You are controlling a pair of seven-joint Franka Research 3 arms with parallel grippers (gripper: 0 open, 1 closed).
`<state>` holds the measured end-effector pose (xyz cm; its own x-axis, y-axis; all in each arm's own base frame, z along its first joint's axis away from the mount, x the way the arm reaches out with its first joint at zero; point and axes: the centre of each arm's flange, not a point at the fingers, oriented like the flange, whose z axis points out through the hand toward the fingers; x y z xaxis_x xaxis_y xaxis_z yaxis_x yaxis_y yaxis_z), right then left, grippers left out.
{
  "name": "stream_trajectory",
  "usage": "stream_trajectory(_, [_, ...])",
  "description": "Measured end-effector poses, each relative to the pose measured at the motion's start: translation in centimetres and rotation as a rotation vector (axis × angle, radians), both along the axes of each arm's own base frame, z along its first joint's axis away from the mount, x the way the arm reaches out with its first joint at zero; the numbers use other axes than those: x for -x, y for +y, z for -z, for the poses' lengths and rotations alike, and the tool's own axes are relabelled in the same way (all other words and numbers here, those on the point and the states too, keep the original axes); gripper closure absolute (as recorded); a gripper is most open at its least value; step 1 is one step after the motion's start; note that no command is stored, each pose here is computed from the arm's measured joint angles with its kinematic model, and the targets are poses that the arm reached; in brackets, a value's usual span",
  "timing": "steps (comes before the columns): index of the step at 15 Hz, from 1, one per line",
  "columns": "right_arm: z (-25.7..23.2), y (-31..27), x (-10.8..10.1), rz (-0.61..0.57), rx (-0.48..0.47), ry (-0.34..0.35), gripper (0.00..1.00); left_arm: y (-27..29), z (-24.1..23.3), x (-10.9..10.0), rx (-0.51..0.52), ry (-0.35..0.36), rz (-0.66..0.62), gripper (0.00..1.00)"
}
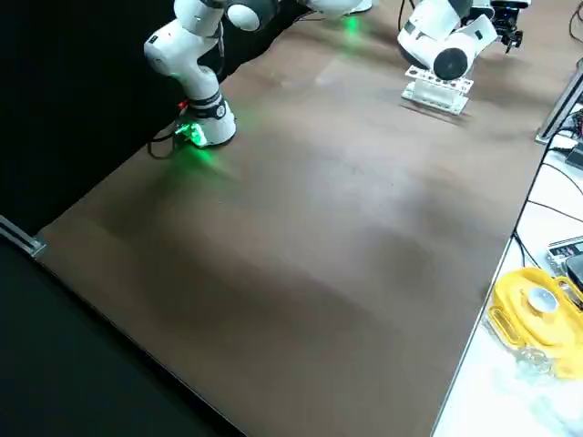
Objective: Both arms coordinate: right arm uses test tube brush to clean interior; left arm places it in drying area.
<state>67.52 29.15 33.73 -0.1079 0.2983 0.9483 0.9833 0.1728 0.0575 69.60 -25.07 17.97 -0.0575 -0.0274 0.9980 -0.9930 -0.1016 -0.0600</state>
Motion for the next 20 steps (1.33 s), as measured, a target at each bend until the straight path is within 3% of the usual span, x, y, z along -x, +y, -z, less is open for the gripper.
stream_trajectory(10, [-1.3, 4.1, 1.2, 0.023, -0.233, -0.063, 0.98, 0.2, 0.0, -0.1, -0.004, -0.001, -0.003, 0.01])
stream_trajectory(20, [-1.2, 4.8, 0.5, 0.079, -0.224, -0.121, 0.98, 0.3, 0.1, -0.1, -0.004, -0.001, -0.003, 0.01])
